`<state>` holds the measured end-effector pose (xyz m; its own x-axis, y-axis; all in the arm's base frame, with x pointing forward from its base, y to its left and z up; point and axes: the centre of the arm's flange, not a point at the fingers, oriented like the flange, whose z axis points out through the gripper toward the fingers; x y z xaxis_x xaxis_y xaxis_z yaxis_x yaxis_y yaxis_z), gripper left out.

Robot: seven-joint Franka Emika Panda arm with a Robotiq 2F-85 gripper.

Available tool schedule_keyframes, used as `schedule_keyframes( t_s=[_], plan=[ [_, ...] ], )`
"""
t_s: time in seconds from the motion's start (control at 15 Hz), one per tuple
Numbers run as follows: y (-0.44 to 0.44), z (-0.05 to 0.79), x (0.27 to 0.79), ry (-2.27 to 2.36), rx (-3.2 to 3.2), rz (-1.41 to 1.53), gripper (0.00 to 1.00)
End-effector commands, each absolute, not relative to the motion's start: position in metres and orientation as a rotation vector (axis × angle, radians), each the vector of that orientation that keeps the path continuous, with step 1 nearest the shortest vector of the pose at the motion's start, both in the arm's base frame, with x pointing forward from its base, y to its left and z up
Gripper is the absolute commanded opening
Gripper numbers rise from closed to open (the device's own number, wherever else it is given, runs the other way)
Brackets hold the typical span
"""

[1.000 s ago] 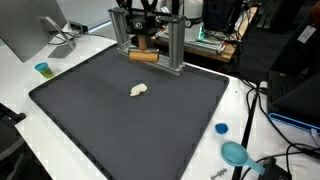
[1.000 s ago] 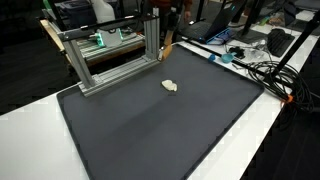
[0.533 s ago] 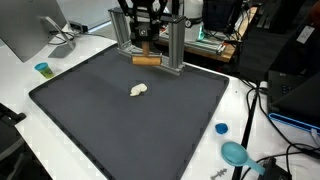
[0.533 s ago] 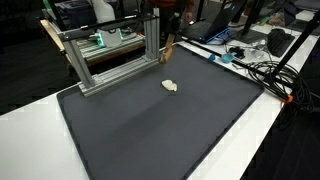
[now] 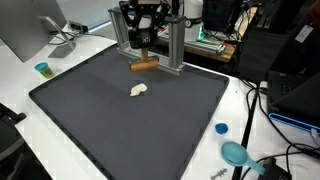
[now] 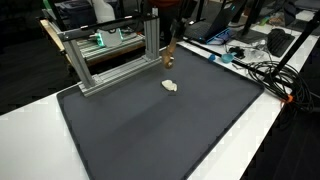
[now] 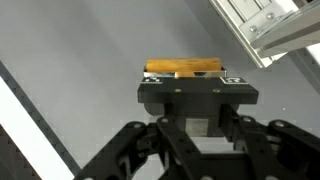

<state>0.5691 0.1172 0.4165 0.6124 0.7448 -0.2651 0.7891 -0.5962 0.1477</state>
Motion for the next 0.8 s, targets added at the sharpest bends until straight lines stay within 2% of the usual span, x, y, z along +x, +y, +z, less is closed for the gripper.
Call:
schedule_keyframes(
  t_s=[0.0,0.27,0.33,0.47,0.53,0.73],
  plan=[
    [0.126,0.414,0.594,1.492,2.441,-0.337,0.22],
    [0.127,0.396,0.618,1.698,2.261,-0.426,0.22],
    [0.125,0.391,0.596,1.614,2.366,-0.383,0.47],
    [0.125,0.384,0.605,1.667,2.322,-0.4,0.47],
    [0.125,0.382,0.608,1.675,2.316,-0.402,0.22],
    [0.127,0.366,0.607,1.587,2.307,-0.447,0.22]
  ],
)
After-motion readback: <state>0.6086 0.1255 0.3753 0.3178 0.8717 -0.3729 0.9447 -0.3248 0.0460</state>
